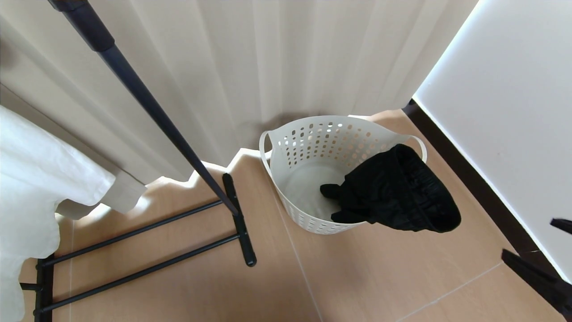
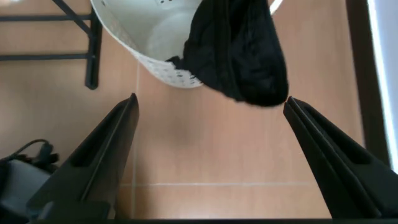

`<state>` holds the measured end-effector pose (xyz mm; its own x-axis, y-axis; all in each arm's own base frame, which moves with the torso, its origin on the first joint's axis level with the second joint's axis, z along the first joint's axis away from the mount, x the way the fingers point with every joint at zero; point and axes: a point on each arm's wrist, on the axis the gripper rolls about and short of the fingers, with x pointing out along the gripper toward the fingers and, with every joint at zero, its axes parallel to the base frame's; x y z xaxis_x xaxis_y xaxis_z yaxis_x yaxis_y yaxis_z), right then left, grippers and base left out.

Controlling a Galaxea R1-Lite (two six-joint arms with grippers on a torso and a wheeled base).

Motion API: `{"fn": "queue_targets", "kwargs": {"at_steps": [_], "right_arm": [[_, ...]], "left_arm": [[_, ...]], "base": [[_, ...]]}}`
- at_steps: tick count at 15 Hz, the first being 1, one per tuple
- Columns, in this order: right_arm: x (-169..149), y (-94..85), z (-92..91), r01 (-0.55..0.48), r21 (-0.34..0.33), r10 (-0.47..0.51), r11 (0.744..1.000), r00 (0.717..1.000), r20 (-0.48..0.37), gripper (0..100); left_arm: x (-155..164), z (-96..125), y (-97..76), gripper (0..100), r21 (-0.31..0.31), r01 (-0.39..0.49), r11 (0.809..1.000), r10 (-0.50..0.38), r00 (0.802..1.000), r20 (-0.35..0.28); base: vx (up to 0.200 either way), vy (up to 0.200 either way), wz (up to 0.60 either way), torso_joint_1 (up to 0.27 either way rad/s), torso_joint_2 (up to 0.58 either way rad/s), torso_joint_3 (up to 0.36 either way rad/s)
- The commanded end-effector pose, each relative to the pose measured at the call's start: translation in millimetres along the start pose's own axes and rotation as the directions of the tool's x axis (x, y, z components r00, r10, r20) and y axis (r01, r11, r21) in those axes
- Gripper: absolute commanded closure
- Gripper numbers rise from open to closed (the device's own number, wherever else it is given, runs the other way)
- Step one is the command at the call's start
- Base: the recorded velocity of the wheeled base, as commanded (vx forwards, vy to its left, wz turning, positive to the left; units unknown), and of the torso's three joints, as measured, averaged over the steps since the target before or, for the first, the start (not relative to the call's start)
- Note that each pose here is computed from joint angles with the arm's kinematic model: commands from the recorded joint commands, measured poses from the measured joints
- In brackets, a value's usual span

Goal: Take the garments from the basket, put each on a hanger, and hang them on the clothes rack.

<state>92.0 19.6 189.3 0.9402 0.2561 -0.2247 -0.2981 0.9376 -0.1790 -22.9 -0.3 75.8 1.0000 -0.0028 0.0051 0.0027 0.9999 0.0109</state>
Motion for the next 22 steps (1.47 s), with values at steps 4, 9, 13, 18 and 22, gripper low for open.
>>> {"fn": "queue_targets", "kwargs": {"at_steps": [4,9,13,18,22], "right_arm": [[180,-23.9,57.6,-0.052,-0.493,-0.008,0.869,0.993,-0.120,0],[251,-32.4,55.1,-0.029,-0.679,-0.119,0.734,0.978,-0.170,0],[285,-53.0,62.8,-0.012,-0.706,-0.160,0.708,0.971,-0.176,0],[286,-70.9,64.9,0.028,-0.702,-0.200,0.712,0.966,-0.164,0],[268,-81.5,67.1,0.038,-0.695,-0.211,0.718,0.963,-0.166,0]], "left_arm": [[0,0,0.0,0,0.001,0.000,1.000,0.000,1.000,-0.001],[0,0,0.0,0,0.000,-0.001,1.000,0.001,1.000,-0.001],[0,0,0.0,0,0.001,-0.001,1.000,0.001,1.000,-0.001],[0,0,0.0,0,0.000,-0.001,1.000,0.001,1.000,-0.001],[0,0,0.0,0,0.000,-0.001,1.000,0.001,1.000,-0.001]], "base": [[0.000,0.000,0.00,0.000,0.00,0.000],[0.000,0.000,0.00,0.000,0.00,0.000],[0.000,0.000,0.00,0.000,0.00,0.000],[0.000,0.000,0.00,0.000,0.00,0.000],[0.000,0.000,0.00,0.000,0.00,0.000]]}}
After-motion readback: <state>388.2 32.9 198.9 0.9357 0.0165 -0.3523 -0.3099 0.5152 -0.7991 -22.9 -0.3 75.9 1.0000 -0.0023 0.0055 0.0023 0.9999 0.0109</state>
